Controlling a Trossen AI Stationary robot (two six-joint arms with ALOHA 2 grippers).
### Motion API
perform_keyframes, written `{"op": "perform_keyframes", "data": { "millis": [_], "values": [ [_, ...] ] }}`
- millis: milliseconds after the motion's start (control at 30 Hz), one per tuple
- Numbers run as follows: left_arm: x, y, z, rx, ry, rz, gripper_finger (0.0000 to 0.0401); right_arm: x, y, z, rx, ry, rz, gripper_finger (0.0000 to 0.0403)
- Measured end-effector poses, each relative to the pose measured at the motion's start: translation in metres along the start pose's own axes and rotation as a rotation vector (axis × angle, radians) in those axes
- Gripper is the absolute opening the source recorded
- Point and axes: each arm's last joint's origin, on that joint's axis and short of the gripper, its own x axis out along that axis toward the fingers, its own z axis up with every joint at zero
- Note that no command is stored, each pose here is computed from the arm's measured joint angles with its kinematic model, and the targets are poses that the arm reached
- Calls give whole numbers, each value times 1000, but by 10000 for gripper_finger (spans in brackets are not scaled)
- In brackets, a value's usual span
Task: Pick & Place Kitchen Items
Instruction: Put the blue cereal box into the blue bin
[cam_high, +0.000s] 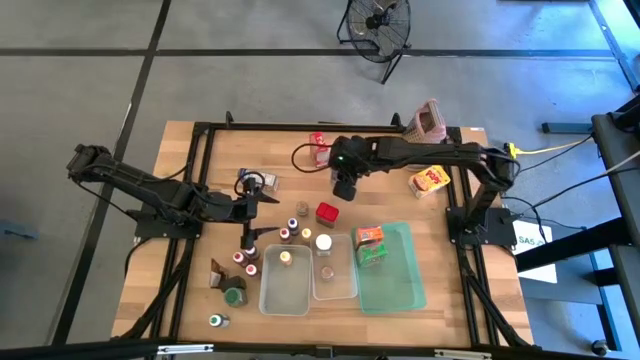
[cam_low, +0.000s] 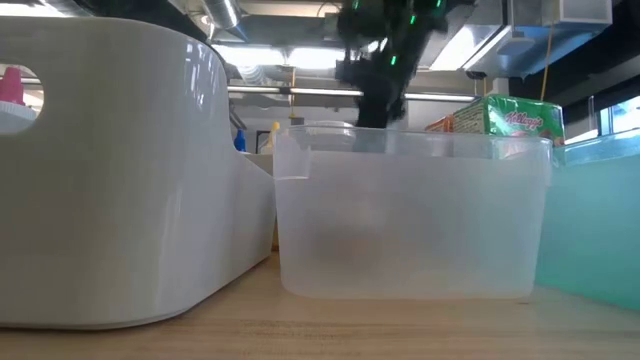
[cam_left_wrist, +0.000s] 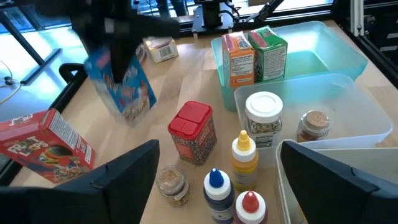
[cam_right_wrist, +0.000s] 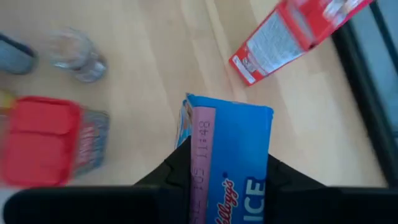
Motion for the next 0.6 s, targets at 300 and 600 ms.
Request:
{"op": "perform_keyframes", "data": {
  "millis": [300,600],
  "values": [
    [0,0,-4,-2,38,2,332,-103,24,-10,-89,-141,-154,90],
    [0,0,-4,-5,34,2,332,-177,40,-66,-138,-104,-142,89]
  ]
}}
